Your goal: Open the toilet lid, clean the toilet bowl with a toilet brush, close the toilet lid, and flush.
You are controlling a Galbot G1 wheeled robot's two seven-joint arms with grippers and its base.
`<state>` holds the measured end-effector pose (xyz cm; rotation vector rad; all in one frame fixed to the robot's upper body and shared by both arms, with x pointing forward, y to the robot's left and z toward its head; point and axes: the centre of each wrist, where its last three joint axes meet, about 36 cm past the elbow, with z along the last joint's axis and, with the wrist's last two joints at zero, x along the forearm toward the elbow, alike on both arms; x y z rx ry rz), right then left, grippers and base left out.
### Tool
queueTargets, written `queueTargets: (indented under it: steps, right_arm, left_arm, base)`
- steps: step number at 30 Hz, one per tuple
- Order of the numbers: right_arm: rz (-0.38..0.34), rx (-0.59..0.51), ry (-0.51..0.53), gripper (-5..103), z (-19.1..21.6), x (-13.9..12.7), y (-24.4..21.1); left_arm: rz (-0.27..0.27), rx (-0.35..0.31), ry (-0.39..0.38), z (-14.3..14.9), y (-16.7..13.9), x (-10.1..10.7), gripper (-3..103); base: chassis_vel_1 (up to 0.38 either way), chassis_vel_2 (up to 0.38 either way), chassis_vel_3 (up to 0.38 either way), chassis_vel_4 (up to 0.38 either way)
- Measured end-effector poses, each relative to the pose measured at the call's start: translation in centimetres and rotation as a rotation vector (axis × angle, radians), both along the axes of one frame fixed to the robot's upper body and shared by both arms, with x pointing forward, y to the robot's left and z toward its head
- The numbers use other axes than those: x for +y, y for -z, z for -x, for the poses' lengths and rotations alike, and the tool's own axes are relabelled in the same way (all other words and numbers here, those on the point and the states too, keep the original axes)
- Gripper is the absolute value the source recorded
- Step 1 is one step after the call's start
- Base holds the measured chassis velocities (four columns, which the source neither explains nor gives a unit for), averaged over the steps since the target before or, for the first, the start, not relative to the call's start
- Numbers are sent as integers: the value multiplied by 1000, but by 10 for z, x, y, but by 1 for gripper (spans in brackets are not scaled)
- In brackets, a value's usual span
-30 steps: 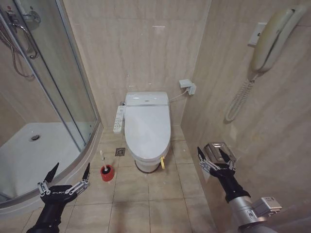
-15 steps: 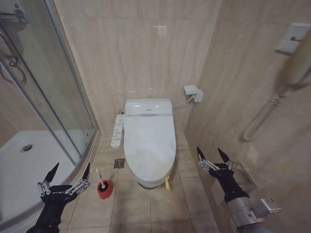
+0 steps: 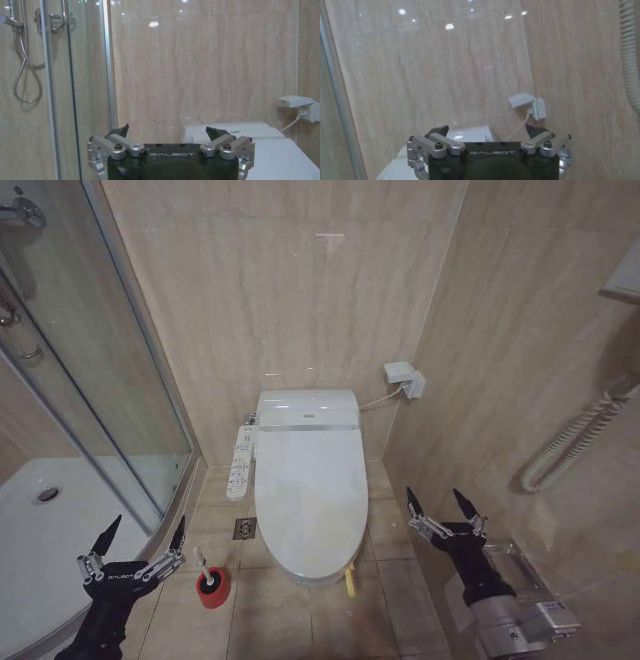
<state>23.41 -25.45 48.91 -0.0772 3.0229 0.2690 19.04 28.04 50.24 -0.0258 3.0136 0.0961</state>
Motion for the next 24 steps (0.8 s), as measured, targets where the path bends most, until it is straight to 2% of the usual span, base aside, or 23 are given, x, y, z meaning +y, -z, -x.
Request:
queueTargets:
  steps: [10,16,19,20,23,24]
  right_arm:
    - [25,95,-24,100,12,9,36]
    - [54,158,-89,100,19,15,63]
    - [116,213,-111,100,26,19,102]
    - [116,213,-111,100,26,19,102]
    - [195,305,-145,100,40,25,129]
    - [195,305,-145,100,40,25,129]
  left_arm:
    - [0,0,0,0,0,0,100]
    - [0,0,0,0,0,0,100]
    - [0,0,0,0,0,0,100]
    - [0,0,0,0,0,0,100]
    - [0,0,0,0,0,0,100]
    - [0,0,0,0,0,0,100]
  base:
    - [3,-4,-3,5]
    - [0,0,0,0]
    - [0,0,0,0]
    - [0,0,0,0]
    - [0,0,0,0]
    - [0,0,0,0]
